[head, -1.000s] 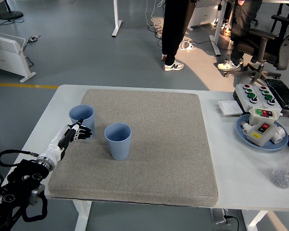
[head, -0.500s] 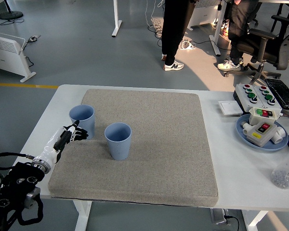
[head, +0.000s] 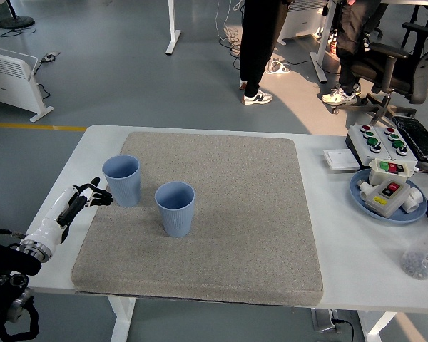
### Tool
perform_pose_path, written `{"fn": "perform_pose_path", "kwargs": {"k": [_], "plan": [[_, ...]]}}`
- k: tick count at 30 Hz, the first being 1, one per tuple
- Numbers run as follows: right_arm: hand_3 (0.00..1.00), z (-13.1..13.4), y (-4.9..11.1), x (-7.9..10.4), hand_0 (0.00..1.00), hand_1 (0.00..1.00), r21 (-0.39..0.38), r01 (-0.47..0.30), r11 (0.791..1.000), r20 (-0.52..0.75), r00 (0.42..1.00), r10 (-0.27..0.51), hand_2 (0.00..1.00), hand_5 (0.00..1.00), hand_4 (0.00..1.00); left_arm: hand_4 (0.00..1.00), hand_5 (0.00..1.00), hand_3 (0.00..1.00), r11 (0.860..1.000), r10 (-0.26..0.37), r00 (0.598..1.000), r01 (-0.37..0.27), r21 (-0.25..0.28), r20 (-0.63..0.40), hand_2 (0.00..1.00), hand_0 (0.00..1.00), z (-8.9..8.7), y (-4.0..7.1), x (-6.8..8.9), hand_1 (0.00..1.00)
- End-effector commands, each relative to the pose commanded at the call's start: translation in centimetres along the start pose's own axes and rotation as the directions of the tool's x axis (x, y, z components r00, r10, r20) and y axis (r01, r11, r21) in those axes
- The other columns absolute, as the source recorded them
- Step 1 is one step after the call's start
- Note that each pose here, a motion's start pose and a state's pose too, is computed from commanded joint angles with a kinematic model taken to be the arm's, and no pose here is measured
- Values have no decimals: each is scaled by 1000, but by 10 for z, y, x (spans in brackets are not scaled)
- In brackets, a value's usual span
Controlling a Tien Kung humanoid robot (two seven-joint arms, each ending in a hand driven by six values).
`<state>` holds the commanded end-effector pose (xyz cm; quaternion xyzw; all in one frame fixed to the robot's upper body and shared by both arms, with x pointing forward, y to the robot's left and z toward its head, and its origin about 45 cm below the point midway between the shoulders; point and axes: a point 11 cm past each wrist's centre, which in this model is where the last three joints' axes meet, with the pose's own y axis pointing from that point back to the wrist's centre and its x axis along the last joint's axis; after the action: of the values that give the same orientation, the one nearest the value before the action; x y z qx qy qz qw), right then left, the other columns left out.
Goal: Push cup pick cup insert cup
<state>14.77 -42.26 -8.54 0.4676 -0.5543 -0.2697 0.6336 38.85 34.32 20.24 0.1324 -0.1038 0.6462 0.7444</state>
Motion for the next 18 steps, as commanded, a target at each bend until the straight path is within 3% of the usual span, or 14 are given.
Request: {"fn": "perform_pose_path", "kwargs": {"k": [1, 2, 7, 8, 10, 13, 14, 18], "plan": [[562, 0, 0, 0, 523, 544, 0, 0, 1000, 0, 1000, 0, 617, 448, 111, 768, 998, 517, 1000, -2, 1000, 2, -19, 21, 553, 625, 7, 1, 1, 594], [562, 0, 0, 0, 523, 544, -1, 0, 1000, 0, 1000, 0, 617, 446, 111, 828, 998, 587, 999, -8, 999, 10, -44, 51, 626, 674, 17, 1, 1, 656], [562, 1, 0, 0, 523, 544, -3, 1, 1000, -2, 1000, -1, 617, 446, 111, 828, 998, 587, 990, -29, 983, 53, -133, 181, 626, 674, 56, 0, -1, 656], [562, 1, 0, -1, 523, 544, -4, 2, 1000, -2, 1000, -2, 617, 446, 110, 978, 851, 733, 986, -33, 973, 70, -154, 229, 788, 761, 67, 0, -2, 773], [562, 2, 0, -1, 523, 544, -6, 2, 1000, -1, 1000, -2, 617, 446, 110, 978, 851, 733, 977, -48, 942, 113, -181, 333, 788, 761, 85, -2, -6, 773], [562, 5, 0, -2, 523, 544, -11, 4, 1000, -1, 1000, -4, 617, 446, 110, 978, 851, 733, 961, -91, 858, 209, -182, 505, 788, 761, 106, -8, -16, 773], [562, 5, 0, -2, 523, 544, -11, 4, 1000, -1, 1000, -4, 617, 447, 110, 997, 706, 866, 956, -97, 830, 231, -181, 549, 928, 880, 110, -10, -19, 884], [562, 7, -1, -3, 523, 544, -16, 6, 1000, -4, 1000, -6, 617, 447, 110, 997, 706, 866, 935, -139, 649, 336, -117, 748, 928, 880, 123, -25, -32, 884]]}}
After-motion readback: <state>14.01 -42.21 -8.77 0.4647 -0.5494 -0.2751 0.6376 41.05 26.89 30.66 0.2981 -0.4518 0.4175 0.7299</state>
